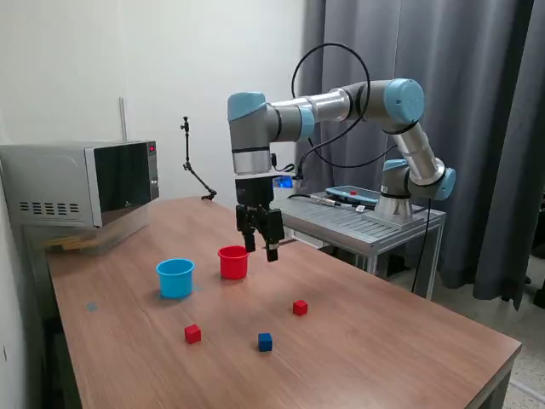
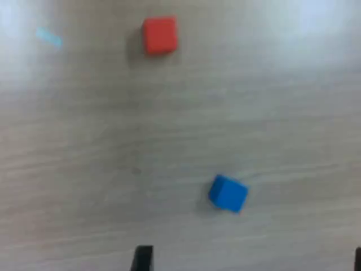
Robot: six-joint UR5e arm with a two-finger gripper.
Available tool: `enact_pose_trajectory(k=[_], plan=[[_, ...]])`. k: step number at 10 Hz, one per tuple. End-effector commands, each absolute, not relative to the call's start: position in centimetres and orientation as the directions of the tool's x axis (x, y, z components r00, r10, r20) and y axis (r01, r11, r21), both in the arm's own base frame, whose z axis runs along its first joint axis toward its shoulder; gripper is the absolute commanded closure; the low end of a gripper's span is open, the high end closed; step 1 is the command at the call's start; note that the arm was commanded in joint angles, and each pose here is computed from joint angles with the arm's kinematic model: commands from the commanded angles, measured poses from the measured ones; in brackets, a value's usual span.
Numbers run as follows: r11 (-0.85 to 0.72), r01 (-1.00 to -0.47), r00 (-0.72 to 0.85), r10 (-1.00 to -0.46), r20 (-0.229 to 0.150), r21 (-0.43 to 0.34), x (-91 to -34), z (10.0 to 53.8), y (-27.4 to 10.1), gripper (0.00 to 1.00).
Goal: Place red objects in the red bin, and blue objects in the blue bin.
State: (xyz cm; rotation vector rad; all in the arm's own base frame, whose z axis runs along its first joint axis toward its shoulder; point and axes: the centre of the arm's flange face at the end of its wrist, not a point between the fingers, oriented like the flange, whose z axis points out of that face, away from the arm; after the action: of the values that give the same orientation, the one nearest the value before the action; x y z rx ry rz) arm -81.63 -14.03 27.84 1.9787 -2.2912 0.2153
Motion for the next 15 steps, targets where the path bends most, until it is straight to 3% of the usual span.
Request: enact_pose_trajectory(k=[1,3,5,6,11,13,15], plan=[[0.138,-0.988,-0.148,-0.974,0.17,-0.069,-80.3,31.3,-15.6,0.0],[0.149,-0.987,-0.158,-0.972,0.172,-0.065,-79.9,32.1,-15.9,0.0],[0.17,-0.982,-0.184,-0.953,0.243,-0.076,-79.8,32.7,-17.7,0.0],[0.158,-0.984,-0.174,-0.952,0.251,-0.082,-79.7,32.4,-18.5,0.0],[0.152,-0.976,-0.186,-0.954,0.237,-0.155,-80.7,25.3,-18.9,0.0],[0.134,-0.985,-0.157,-0.956,0.247,-0.105,-81.1,23.5,-19.8,0.0],[0.112,-0.994,-0.11,-0.958,0.265,-0.008,-82.0,23.4,-21.0,0.0]])
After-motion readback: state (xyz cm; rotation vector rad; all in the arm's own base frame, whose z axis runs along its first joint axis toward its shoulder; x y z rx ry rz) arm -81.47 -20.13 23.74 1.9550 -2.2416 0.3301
